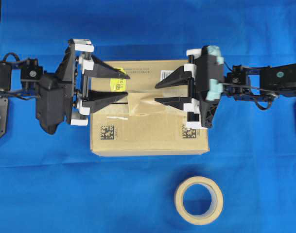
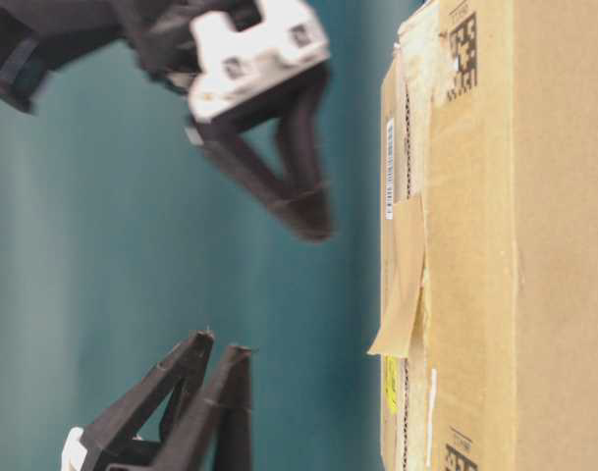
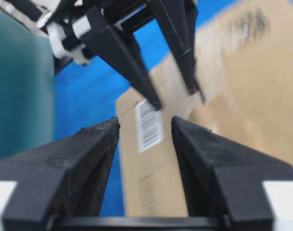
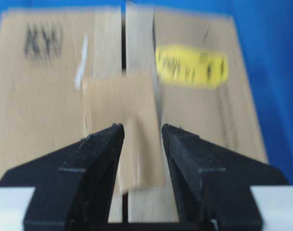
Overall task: Apply tape along the seams of the closed cardboard box to seal it securely.
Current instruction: 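Reposition the left gripper and press the tape with both grippers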
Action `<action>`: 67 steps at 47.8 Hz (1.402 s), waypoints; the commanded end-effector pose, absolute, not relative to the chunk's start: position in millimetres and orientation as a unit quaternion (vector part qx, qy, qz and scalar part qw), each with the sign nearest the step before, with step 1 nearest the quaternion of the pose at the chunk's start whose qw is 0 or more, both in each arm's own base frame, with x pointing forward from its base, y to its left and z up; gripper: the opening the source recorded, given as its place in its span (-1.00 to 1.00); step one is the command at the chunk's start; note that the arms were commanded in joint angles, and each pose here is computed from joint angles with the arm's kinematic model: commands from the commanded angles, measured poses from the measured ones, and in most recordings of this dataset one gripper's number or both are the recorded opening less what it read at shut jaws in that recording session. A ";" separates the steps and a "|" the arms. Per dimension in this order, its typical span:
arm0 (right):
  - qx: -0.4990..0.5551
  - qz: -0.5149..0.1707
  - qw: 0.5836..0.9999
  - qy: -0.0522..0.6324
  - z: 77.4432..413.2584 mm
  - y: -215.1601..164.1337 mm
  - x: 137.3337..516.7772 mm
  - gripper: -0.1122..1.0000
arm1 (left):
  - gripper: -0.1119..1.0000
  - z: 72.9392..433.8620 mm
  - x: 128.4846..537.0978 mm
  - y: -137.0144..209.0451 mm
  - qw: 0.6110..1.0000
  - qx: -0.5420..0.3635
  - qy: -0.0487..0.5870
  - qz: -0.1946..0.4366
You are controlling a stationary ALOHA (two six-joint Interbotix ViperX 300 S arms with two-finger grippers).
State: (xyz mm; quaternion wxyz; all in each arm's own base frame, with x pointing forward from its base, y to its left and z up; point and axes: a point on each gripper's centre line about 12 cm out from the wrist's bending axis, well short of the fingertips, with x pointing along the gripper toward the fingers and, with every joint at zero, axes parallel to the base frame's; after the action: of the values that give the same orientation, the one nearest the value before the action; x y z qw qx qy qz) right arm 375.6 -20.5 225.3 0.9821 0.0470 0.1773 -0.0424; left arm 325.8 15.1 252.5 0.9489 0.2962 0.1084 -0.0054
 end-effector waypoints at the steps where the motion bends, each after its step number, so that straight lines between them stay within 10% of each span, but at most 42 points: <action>1: 0.043 -0.043 0.989 0.133 246.7 -22.0 375.9 0.01 | -0.10 264.8 326.7 9.1 0.965 0.252 0.079 -0.002; 13: 0.041 -0.055 0.993 0.094 255.5 -30.6 379.7 -0.80 | -0.81 264.8 336.2 -8.1 0.987 0.146 0.069 -0.017; 67: 0.063 -0.046 0.978 0.191 189.0 -17.1 412.8 -0.81 | -0.80 147.1 346.7 23.1 0.965 0.039 0.256 0.025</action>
State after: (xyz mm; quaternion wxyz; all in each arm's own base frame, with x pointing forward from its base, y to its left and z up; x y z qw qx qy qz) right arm 405.9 -19.3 175.0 0.9740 0.0618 0.2122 -0.0493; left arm 350.1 17.8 153.5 0.9684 0.0434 0.2450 0.0174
